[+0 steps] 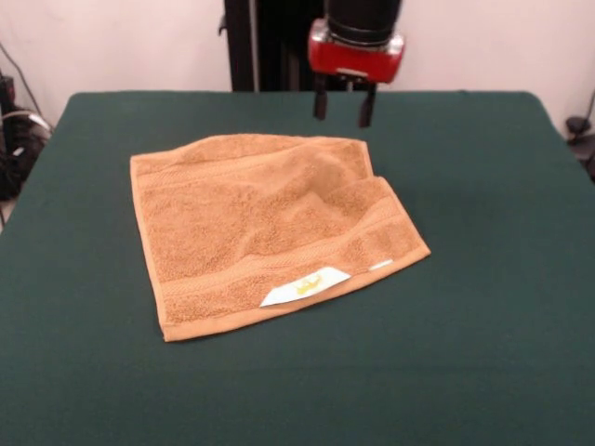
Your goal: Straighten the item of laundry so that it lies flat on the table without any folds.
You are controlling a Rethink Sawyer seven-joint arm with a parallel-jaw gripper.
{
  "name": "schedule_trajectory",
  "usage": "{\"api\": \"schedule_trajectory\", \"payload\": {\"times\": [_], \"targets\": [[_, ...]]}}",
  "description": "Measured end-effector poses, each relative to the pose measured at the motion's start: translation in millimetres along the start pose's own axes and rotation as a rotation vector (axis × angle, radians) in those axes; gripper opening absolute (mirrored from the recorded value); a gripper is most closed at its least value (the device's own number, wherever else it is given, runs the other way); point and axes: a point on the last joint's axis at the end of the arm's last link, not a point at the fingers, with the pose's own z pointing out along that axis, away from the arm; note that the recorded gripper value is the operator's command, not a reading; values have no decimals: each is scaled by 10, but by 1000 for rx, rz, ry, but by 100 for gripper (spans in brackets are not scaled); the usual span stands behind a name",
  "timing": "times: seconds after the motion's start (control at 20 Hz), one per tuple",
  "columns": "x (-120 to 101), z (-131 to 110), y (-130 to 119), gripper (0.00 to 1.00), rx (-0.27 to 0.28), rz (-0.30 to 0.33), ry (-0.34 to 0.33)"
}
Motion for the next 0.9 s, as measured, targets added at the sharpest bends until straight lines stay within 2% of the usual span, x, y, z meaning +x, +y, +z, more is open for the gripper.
{"api": "schedule_trajectory", "payload": {"times": [0.35,0.6,0.8,0.9], "targets": [[-288,-29,423,100,-18,-26,-51],[-489,282,698,100,-30,-31,-77],[-601,607,777,100,-35,-21,-102],[-653,843,796,100,-36,-14,-115]]}}
